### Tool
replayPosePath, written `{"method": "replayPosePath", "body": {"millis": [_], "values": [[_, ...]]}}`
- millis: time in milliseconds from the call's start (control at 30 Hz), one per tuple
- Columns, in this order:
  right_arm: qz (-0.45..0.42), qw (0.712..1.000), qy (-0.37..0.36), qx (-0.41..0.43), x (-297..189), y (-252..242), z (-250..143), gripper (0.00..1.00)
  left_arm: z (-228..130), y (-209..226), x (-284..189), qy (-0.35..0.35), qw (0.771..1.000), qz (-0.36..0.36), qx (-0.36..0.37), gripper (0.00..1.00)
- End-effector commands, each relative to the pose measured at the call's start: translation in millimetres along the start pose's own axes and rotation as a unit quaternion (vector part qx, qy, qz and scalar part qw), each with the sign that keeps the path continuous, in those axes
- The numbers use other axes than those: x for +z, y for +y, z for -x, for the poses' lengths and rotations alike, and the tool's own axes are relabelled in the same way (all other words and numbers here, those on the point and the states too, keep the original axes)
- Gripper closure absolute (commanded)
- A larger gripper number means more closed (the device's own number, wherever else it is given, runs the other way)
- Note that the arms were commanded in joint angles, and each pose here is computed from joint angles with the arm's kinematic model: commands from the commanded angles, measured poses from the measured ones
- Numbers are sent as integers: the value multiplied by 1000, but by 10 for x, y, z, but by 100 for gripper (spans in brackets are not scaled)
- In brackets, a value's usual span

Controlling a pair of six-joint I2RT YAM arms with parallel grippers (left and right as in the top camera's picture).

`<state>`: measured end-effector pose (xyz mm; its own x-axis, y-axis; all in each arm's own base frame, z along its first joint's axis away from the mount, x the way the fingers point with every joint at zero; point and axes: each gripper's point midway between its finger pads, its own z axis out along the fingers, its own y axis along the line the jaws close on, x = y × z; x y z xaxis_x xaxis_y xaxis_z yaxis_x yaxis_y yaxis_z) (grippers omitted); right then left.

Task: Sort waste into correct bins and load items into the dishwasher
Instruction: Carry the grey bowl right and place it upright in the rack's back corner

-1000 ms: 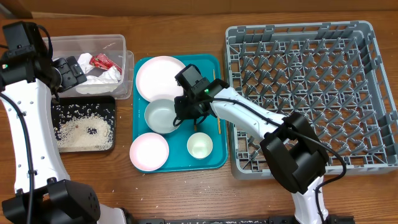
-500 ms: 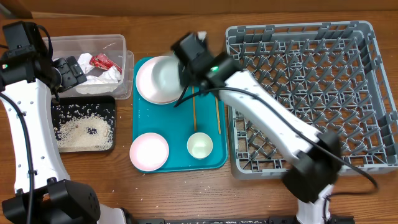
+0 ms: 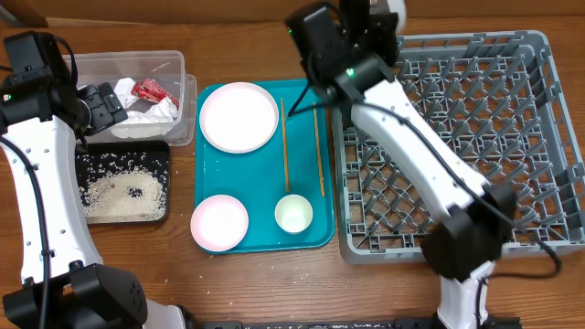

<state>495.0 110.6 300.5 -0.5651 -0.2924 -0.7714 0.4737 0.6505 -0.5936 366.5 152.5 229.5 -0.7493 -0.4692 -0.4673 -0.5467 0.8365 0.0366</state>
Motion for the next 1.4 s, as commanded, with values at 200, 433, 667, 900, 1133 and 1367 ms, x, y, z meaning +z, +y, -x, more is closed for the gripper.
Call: {"method": "replayPosePath", "body": {"millis": [200,433,667,900,1133,1367], "values": [[-74,991,39,-105,578,241,-398,96,27,-20,-14,-4,1000,-2,-4,0],[-41,991,38,-123,665,600,-499,96,27,-22,-14,-4,1000,-2,-4,0],[-39,987,44,-151,706,750,-642,96,26,-22,-14,-4,1000,-2,-4,0],[-21,987,36,-154,597,863,-626,96,27,-22,-14,-4,1000,-2,-4,0],[3,986,31,-166,469,996,-641,96,26,-22,-14,-4,1000,-2,-4,0],[14,979,27,-201,279,1079,-688,84,26,-23,-14,-4,1000,-3,-3,0]]}}
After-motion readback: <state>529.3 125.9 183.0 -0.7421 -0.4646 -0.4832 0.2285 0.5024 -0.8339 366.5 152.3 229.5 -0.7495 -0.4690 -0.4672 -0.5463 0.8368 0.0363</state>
